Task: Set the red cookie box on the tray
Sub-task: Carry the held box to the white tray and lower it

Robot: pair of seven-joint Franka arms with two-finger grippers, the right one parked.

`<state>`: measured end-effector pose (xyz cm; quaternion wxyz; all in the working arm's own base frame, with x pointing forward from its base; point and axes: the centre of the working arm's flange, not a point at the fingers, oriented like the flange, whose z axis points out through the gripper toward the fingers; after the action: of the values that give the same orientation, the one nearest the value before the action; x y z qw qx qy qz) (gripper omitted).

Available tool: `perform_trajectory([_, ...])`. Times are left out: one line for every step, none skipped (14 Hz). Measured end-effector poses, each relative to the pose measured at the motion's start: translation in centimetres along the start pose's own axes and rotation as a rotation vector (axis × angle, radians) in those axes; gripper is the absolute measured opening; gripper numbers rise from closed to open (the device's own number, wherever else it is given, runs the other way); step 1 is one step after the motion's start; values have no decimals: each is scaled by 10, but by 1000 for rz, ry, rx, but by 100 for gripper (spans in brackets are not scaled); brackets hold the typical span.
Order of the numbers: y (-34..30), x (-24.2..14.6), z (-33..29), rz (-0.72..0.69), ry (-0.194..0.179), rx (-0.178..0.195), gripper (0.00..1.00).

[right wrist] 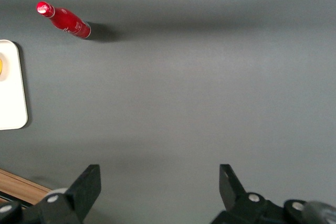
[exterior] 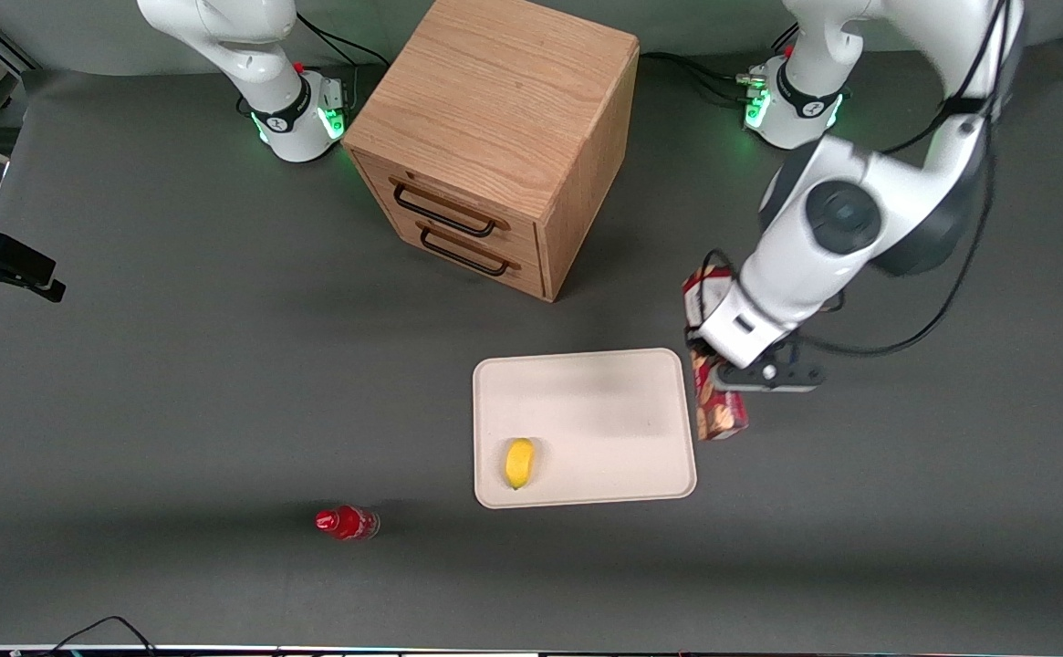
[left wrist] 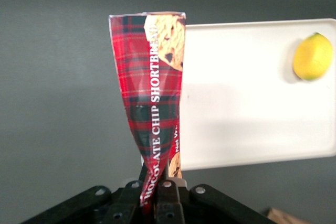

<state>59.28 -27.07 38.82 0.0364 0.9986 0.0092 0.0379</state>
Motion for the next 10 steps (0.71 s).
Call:
perform_trajectory([5,4,19,-8,5,14,5])
perform_trajectory([10,7,38,-19,11,32,5])
perform_trajectory([14,9,58,-40,19,44,5])
perform_trajectory([19,11,77,-64,27,43,5])
perform_trajectory([24,11,94,-75,34,32,5])
perform_trajectory([30,10,110,-72,41,21,5])
perform_trajectory([34,8,125,-63,47,19,5])
perform_trajectory([37,7,136,-53,49,20,5])
perform_trajectory([38,7,145,-47,48,20,5])
perform_trajectory([39,7,150,-45,49,16,5])
